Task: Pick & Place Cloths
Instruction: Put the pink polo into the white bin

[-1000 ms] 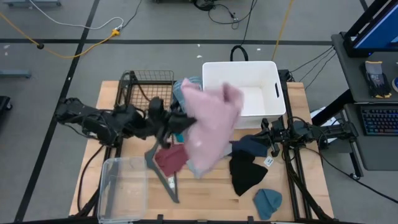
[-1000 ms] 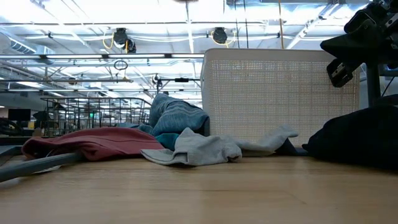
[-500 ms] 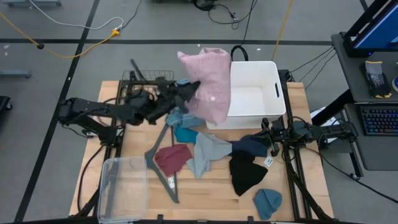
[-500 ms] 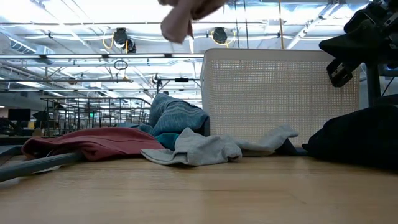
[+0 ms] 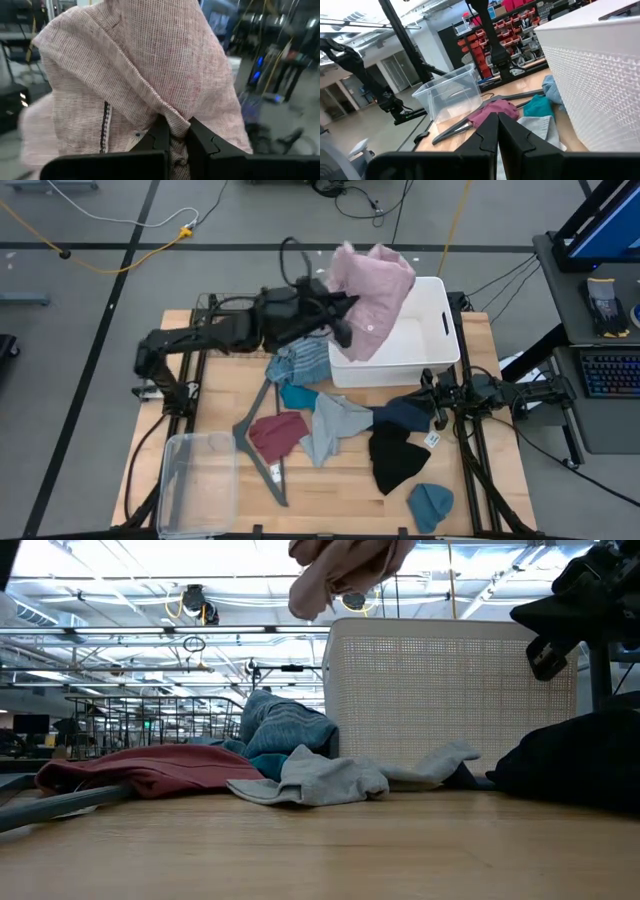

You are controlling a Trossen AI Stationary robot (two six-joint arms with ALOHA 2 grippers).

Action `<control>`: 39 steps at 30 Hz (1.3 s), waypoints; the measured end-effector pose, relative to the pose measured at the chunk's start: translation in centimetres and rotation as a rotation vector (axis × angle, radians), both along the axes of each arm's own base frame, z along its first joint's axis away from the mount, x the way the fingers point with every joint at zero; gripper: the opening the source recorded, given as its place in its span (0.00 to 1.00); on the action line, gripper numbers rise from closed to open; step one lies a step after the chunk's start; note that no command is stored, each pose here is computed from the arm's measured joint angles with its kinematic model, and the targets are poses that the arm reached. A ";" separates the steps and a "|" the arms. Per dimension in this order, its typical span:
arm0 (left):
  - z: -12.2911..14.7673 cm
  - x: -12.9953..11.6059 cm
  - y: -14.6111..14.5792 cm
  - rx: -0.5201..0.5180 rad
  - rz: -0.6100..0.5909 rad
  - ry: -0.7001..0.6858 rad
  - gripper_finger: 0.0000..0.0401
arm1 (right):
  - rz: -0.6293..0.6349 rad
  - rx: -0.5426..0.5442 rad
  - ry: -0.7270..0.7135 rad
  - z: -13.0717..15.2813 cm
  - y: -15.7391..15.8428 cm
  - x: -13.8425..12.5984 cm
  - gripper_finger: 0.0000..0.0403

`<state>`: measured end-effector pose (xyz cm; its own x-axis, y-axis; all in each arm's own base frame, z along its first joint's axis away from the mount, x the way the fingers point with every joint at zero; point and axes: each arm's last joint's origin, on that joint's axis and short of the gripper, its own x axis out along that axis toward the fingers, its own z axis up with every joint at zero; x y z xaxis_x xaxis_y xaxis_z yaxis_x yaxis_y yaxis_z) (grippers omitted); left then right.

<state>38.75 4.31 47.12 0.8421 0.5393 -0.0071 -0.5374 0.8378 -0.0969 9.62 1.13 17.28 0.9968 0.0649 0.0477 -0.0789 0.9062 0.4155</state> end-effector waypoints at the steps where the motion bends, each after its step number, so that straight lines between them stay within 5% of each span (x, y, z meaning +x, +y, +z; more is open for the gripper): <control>1: 0.4 0.4 0.2 0.021 0.004 0.018 0.05 | 0.015 0.009 0.001 0.0 0.0 0.0 0.01; 13: -0.6 5.5 1.5 0.295 -0.008 0.216 0.04 | 0.371 0.092 -0.008 0.3 1.0 -0.3 0.01; 20: -3.8 7.6 3.9 0.392 -0.087 0.374 0.04 | 0.440 0.087 -0.017 0.4 1.2 -0.4 0.01; 32: -11.3 10.6 7.7 0.349 -0.110 0.639 0.04 | 0.445 0.086 -0.005 0.3 1.2 -0.3 0.01; 39: -15.7 11.9 7.8 0.296 -0.242 0.761 0.04 | 0.445 0.084 -0.004 0.3 1.2 -0.3 0.01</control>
<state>50.70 12.10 31.44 0.7572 0.4141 -0.5051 -0.1703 0.8718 0.4594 9.28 2.35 17.59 0.8724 0.4831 0.0747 -0.4550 0.7466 0.4854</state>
